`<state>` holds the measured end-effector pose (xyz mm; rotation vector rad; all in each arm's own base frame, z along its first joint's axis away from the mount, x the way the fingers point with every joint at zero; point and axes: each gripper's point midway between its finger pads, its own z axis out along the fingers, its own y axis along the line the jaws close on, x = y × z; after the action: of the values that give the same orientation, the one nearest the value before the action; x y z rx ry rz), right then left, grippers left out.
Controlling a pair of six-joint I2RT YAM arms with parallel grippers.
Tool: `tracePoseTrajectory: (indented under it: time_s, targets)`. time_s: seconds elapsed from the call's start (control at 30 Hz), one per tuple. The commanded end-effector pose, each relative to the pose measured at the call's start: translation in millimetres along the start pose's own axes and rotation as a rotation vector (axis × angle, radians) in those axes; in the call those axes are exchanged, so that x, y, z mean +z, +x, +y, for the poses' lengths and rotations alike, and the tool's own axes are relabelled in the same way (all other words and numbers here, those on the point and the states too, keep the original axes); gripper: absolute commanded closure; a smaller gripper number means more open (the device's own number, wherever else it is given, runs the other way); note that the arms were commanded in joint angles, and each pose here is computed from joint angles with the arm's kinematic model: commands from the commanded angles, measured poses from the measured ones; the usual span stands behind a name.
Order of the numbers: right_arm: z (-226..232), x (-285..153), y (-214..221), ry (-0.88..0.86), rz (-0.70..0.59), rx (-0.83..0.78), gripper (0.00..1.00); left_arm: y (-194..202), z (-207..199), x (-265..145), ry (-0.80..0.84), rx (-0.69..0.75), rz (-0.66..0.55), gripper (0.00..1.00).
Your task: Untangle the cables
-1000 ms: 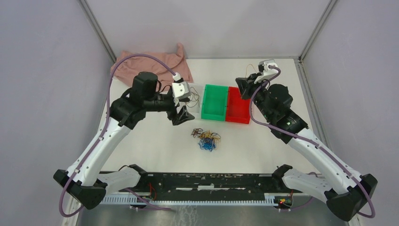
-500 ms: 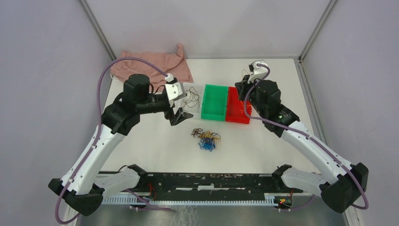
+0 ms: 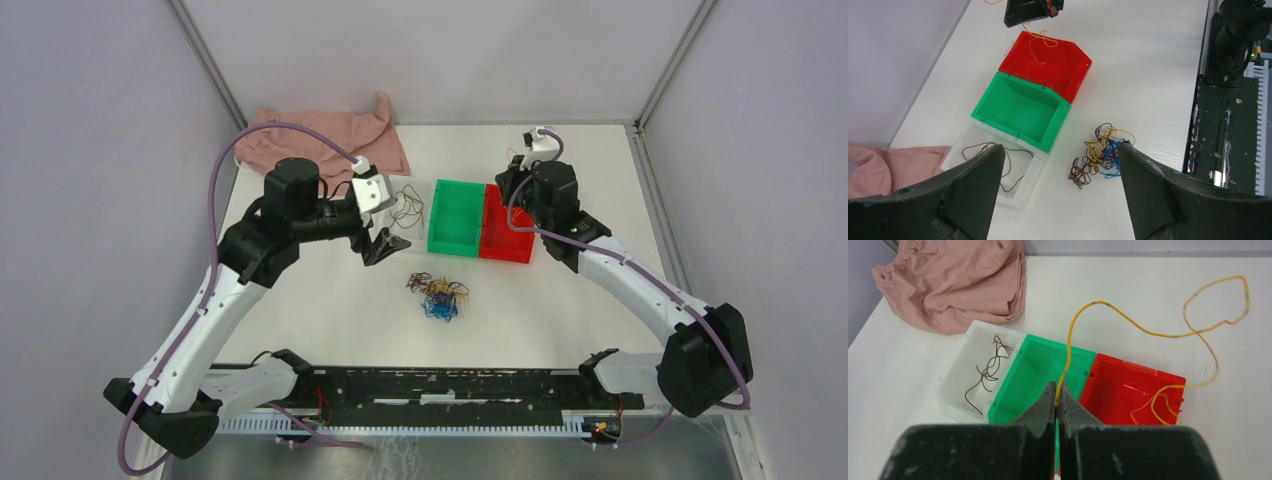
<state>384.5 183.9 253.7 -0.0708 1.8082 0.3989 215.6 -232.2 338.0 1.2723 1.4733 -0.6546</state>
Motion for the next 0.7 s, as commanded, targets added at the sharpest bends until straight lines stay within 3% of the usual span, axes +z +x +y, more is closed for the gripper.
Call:
tracePoseTrajectory:
  time_s: [0.0, 0.23, 0.67]
  targets:
    - [4, 13, 16, -0.041, 0.022, 0.072, 0.99, -13, 4, -4, -0.028, 0.018, -0.045, 0.10]
    - [-10, 23, 79, 0.018, 0.189, 0.128, 0.99, -13, 5, -4, -0.036, 0.027, -0.044, 0.10]
    - [-41, 41, 133, 0.098, 0.394, 0.262, 0.99, -12, 5, -5, -0.039, 0.029, -0.043, 0.10]
